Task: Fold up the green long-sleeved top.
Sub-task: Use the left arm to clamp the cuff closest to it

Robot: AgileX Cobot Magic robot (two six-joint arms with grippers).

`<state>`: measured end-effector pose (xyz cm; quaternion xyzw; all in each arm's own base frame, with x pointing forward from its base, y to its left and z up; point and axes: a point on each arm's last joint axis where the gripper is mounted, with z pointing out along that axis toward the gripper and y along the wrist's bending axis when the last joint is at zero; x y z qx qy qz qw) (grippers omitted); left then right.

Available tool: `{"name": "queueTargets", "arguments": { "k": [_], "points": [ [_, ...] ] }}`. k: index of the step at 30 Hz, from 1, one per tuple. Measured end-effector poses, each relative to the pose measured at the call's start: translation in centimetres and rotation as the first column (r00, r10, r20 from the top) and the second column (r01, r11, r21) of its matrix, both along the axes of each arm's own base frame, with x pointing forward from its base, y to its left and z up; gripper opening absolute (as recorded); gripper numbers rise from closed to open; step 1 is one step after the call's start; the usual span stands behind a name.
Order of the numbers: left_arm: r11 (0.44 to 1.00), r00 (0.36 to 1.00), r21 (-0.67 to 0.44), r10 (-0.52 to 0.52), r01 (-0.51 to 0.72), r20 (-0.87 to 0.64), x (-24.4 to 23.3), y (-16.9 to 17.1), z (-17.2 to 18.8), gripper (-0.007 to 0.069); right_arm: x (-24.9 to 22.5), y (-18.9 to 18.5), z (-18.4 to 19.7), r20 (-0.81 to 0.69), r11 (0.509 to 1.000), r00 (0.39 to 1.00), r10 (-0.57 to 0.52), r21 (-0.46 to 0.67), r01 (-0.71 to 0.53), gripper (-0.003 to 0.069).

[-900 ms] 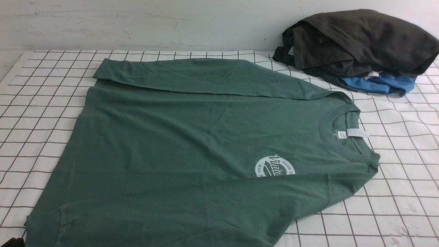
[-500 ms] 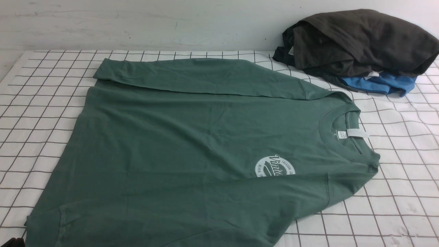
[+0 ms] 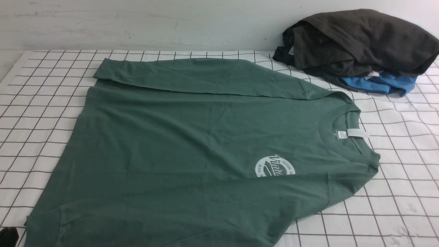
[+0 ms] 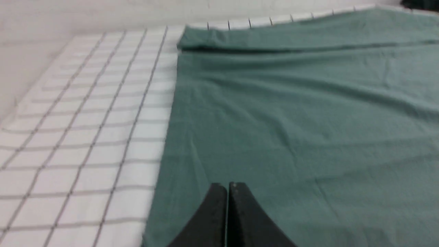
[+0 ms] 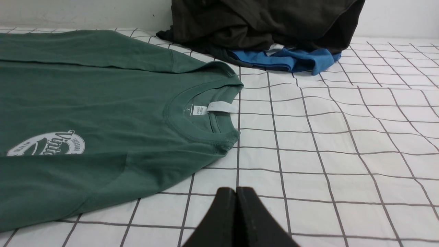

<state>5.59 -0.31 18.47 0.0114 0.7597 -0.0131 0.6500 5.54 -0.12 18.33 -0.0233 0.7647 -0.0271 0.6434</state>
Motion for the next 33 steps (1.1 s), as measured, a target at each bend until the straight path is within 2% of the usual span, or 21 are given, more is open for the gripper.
{"name": "queueTargets", "arguments": {
  "k": [4, 5, 7, 9, 10, 11, 12, 13, 18, 19, 22, 23, 24, 25, 26, 28, 30, 31, 32, 33],
  "points": [
    [0.999, 0.974, -0.006, 0.040, -0.039, 0.222, 0.1, 0.3, 1.9, -0.0007, 0.1, 0.1, 1.6, 0.187, 1.000, 0.982, 0.017, -0.024, -0.012, -0.0018],
    [0.998, 0.946, -0.012, 0.057, -0.056, 0.319, 0.0, 0.5, 2.9, -0.0007, 0.1, 0.2, 2.7, 0.296, 1.000, 0.955, 0.026, -0.021, -0.021, -0.0018],
    [0.997, 0.907, -0.020, 0.074, -0.072, 0.414, -0.2, 0.7, 3.8, -0.0007, -0.3, 0.4, 4.1, 0.451, 0.999, 0.892, 0.039, -0.009, -0.039, -0.0018],
    [0.996, 0.884, -0.024, 0.082, -0.080, 0.460, -0.4, 0.7, 4.2, -0.0007, -0.5, 0.4, 4.8, 0.521, 0.999, 0.853, 0.043, 0.001, -0.051, -0.0018],
    [0.995, 0.845, -0.046, 0.097, -0.086, 0.525, -0.7, 0.9, 4.9, -0.0007, -0.9, 0.5, 5.8, 0.616, 0.997, 0.786, 0.046, 0.018, -0.073, -0.0018],
    [0.994, 0.813, -0.071, 0.109, -0.083, 0.571, -0.9, 0.9, 5.3, -0.0007, -1.1, 0.5, 6.1, 0.650, 0.996, 0.758, 0.045, 0.030, -0.085, -0.0018],
    [0.994, 0.808, -0.076, 0.111, -0.082, 0.578, -0.9, 1.0, 5.4, -0.0007, -1.2, 0.5, 6.2, 0.655, 0.996, 0.755, 0.046, 0.029, -0.086, -0.0018],
    [0.989, 0.768, -0.128, 0.138, -0.074, 0.626, -1.2, 1.1, 5.9, -0.0007, -1.3, 0.5, 6.4, 0.678, 0.993, 0.734, 0.039, 0.055, -0.104, -0.0018],
    [0.973, 0.714, -0.231, 0.157, 0.008, 0.682, -1.6, 1.2, 6.9, -0.0007, -1.5, 0.4, 6.7, 0.699, 0.981, 0.715, 0.015, 0.128, -0.145, -0.0018],
    [0.970, 0.712, -0.244, 0.156, 0.022, 0.684, -1.7, 1.1, 8.5, -0.0007, -1.5, 0.4, 7.2, 0.695, 0.980, 0.719, 0.012, 0.133, -0.145, -0.0018],
    [0.978, 0.732, -0.209, 0.137, 0.008, 0.668, -1.0, 1.0, 13.2, -0.0007, -1.0, 0.4, 10.6, 0.671, 0.983, 0.741, 0.017, 0.125, -0.135, -0.0015],
    [0.978, 0.729, -0.209, 0.137, 0.009, 0.670, -1.0, 1.0, 13.6, -0.0007, -1.0, 0.4, 10.6, 0.667, 0.983, 0.745, 0.018, 0.123, -0.134, -0.0015],
    [0.987, 0.763, -0.158, 0.118, -0.021, 0.635, 0.1, 0.9, 16.6, -0.0007, -0.2, 0.5, 12.8, 0.631, 0.988, 0.775, 0.031, 0.098, -0.119, -0.0014],
    [0.992, 0.788, -0.128, 0.096, -0.022, 0.609, 1.0, 0.8, 18.0, -0.0007, 0.5, 0.5, 13.9, 0.596, 0.991, 0.802, 0.038, 0.082, -0.108, -0.0014],
    [0.991, 0.784, -0.129, 0.108, -0.036, 0.611, 1.2, 0.8, 18.3, -0.0007, 0.7, 0.5, 14.2, 0.595, 0.991, 0.803, 0.038, 0.082, -0.107, -0.0013],
    [0.996, 0.856, -0.071, 0.082, -0.054, 0.510, 4.0, 0.7, 20.4, -0.0007, 3.1, 0.5, 15.8, 0.456, 0.996, 0.889, 0.038, 0.054, -0.070, -0.0013],
    [0.999, 0.946, -0.037, 0.050, -0.040, 0.321, 7.4, 0.4, 20.7, -0.0007, 5.3, 0.3, 15.9, 0.262, 0.998, 0.965, 0.015, 0.048, -0.029, -0.0013],
    [0.999, 0.980, -0.026, 0.029, -0.024, 0.198, 8.8, 0.3, 20.5, -0.0007, 6.5, 0.1, 15.6, 0.144, 0.998, 0.990, -0.003, 0.068, -0.007, -0.0013],
    [0.998, 0.996, -0.015, 0.054, -0.053, 0.065, 10.0, 0.0, 20.0, -0.0007, 7.9, 0.1, 15.3, -0.002, 0.997, 1.000, -0.015, 0.074, 0.015, -0.0013],
    [1.000, 0.996, -0.013, -0.019, 0.018, -0.090, 11.0, -0.2, 19.3, -0.0007, 8.9, 0.2, 14.6, -0.154, 0.997, 0.988, -0.021, 0.073, 0.033, -0.0013]
  ]
}}
